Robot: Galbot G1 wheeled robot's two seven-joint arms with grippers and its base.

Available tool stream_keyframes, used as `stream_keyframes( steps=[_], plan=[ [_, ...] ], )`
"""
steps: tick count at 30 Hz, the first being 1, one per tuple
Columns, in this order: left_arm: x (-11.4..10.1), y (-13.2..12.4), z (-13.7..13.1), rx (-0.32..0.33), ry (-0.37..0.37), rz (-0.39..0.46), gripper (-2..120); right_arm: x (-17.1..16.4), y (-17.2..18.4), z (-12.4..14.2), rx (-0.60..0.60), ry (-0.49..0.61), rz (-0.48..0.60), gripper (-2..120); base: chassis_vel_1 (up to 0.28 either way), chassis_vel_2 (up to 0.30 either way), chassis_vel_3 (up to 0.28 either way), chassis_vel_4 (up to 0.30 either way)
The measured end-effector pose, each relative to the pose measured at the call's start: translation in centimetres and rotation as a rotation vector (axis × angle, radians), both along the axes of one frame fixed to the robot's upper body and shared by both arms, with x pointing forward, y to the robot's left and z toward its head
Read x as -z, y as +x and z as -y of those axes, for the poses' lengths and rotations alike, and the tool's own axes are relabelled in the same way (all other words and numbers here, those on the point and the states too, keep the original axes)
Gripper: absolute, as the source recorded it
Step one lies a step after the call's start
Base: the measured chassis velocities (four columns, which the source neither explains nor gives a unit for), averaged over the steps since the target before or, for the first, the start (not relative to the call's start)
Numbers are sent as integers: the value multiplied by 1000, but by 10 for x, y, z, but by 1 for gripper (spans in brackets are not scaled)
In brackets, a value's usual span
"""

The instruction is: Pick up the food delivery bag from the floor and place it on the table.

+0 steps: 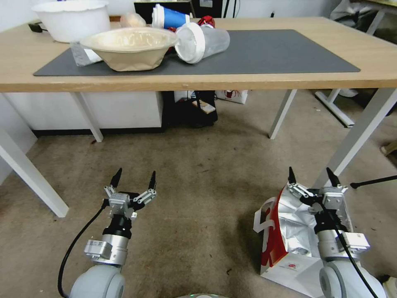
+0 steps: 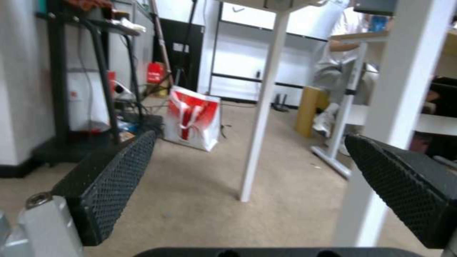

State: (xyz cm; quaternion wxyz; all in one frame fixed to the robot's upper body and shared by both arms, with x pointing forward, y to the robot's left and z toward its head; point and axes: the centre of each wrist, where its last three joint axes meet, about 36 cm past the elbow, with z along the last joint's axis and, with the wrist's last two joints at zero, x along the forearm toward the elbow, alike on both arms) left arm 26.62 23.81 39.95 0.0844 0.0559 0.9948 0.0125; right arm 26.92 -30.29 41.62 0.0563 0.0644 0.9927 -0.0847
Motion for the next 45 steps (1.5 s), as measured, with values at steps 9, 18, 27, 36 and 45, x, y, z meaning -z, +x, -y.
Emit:
stream_keyframes(
  steps=[9,18,27,36,45],
  plan=[
    [3,1,-3,-36,-7,-38,100,10,-7,44,87,-121,-17,100,0,0,0,0],
    [13,9,-3,-51,-7,-62,100,15,-9,96,113,-185,-30,100,0,0,0,0],
    [16,11,-3,-53,-5,-75,100,19,-11,133,145,-228,-68,100,0,0,0,0],
    [17,11,-3,-56,-8,-78,100,39,-9,156,184,-242,-122,100,0,0,0,0],
    [17,7,-1,-59,-8,-77,100,67,-7,170,195,-151,-204,100,0,0,0,0]
  ],
)
